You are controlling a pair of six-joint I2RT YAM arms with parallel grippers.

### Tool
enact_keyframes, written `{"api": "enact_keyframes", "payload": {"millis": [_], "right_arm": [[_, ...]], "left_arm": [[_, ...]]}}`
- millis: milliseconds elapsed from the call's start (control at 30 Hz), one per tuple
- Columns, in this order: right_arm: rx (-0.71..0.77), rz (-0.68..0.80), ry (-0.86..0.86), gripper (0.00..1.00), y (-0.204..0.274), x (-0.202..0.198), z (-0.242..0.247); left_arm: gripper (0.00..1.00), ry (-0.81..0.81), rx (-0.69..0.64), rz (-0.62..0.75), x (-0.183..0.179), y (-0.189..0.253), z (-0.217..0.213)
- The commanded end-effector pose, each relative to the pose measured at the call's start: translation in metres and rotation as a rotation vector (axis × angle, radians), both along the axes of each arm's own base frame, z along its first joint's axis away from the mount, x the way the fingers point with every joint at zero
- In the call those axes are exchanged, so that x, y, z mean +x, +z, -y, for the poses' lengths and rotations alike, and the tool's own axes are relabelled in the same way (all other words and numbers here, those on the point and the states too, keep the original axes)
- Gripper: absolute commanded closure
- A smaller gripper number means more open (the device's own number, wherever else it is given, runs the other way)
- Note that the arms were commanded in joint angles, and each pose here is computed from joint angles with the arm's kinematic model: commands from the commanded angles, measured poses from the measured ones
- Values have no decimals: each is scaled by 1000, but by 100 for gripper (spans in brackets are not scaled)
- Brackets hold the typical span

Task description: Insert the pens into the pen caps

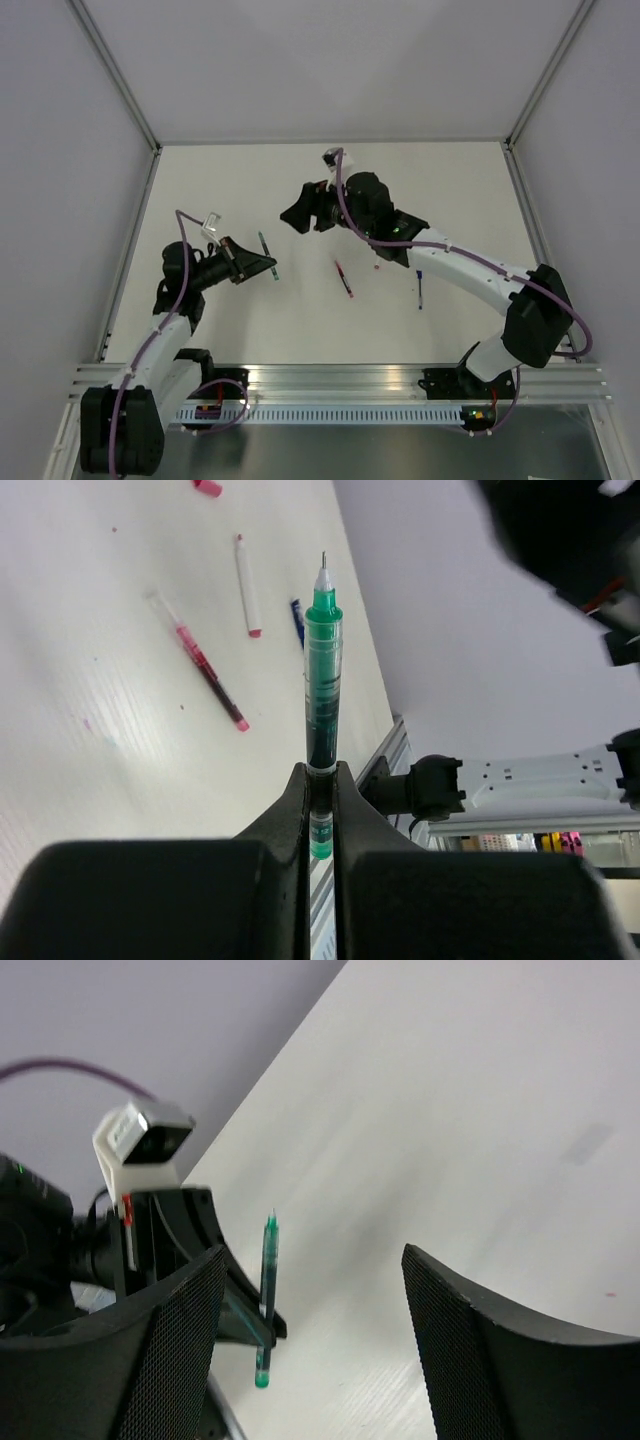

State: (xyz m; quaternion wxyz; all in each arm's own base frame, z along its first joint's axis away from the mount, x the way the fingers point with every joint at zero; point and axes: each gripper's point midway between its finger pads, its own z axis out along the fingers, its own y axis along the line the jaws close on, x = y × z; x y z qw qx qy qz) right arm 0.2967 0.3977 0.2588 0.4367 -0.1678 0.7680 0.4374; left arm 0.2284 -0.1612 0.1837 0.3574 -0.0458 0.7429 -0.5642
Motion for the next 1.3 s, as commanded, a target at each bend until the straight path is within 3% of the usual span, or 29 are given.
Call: {"api": "enact_keyframes", "payload": {"millis": [0,100,167,233,267,300,367,400,567,933,1267], "right_arm": [[-32,76,-187,23,45,39,43],[-78,66,-252,25,42,71,57],[-159,23,-291,40,16,92,62],[-192,38,-360,43,23,116,62],[-276,-13,-367,42,-12,127,58],[-265,7,-387,42,1,140,52],[-361,-44,-407,40,-41,157,47],[-346,-33,-429,41,-32,168,43],[-355,-89,-462,43,-83,194,25],[-425,-126,-442,47,-181,211,8],[-353,-94,-463,47,-195,215,-7]], "left_arm": [[98,71,112,-7,25,-21,4],[98,79,117,-69,32,-41,6],[98,124,155,-119,39,-57,0],[98,148,174,-123,41,-62,-3],[98,172,182,-125,41,-65,-6],[98,188,183,-99,41,-60,-8],[98,231,209,-69,42,-57,-15],[98,240,219,-55,40,-54,-17],[98,263,220,111,27,-29,-21],[98,248,168,144,12,-20,-18],[98,233,166,120,11,-24,-16]]}}
